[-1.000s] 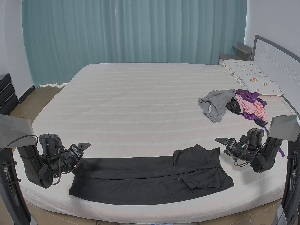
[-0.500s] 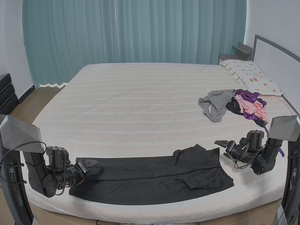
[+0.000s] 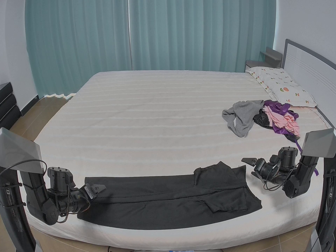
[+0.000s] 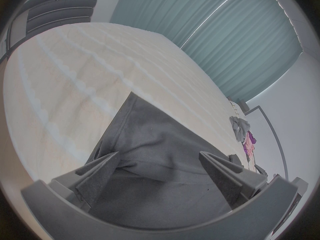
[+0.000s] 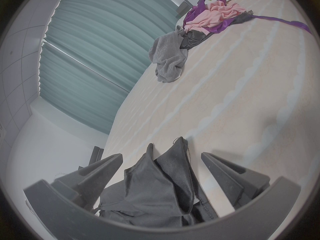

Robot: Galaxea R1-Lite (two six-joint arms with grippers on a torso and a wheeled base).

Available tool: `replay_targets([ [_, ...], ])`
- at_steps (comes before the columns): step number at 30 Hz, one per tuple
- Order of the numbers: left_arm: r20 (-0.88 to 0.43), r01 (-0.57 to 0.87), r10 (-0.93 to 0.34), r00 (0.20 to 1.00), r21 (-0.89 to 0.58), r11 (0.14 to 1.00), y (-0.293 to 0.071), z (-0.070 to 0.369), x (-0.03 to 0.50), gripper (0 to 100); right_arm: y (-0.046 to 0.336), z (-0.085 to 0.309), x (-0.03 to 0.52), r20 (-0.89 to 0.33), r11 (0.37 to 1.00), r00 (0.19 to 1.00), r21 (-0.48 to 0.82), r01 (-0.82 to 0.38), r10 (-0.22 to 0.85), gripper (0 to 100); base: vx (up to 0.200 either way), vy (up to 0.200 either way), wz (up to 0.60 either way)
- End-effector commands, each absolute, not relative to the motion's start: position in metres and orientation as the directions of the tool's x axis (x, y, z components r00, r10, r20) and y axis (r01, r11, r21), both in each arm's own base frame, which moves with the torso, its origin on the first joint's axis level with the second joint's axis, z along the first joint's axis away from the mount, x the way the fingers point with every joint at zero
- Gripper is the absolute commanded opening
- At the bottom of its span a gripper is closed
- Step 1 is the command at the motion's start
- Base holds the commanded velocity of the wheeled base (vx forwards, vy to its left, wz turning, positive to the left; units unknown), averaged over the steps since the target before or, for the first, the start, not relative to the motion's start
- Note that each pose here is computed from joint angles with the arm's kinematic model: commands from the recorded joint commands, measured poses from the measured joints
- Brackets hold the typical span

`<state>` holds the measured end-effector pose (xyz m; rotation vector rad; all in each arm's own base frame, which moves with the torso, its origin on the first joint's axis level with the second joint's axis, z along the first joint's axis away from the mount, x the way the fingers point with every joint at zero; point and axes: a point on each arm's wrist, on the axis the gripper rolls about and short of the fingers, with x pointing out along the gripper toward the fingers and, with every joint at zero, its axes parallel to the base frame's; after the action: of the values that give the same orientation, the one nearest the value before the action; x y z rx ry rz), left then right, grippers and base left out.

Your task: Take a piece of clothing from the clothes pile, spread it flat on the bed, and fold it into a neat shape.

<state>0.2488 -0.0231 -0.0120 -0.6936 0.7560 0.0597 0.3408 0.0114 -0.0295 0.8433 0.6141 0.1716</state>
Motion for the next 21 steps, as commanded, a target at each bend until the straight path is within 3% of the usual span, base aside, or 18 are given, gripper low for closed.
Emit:
replay_targets([
  [1, -0.602, -0.273, -0.174, 0.779, -0.576, 0.77, -0.018, 0.004, 0.248, 100, 0.011, -0.013, 0.334, -0.423, 0.661, 0.824, 0.746, 0.08, 0.377, 100, 0.0, 0.0, 0.0],
  [11, -0.657, -0.338, -0.117, 0.745, -0.523, 0.782, -0.002, 0.005, 0.237, 100, 0.026, 0.004, 0.302, -0.452, 0.663, 0.799, 0.743, 0.091, 0.397, 100, 0.0, 0.0, 0.0],
  [21, -0.709, -0.375, -0.111, 0.697, -0.491, 0.786, -0.001, -0.01, 0.238, 100, 0.036, -0.003, 0.282, -0.522, 0.682, 0.778, 0.711, 0.169, 0.351, 100, 0.0, 0.0, 0.0],
])
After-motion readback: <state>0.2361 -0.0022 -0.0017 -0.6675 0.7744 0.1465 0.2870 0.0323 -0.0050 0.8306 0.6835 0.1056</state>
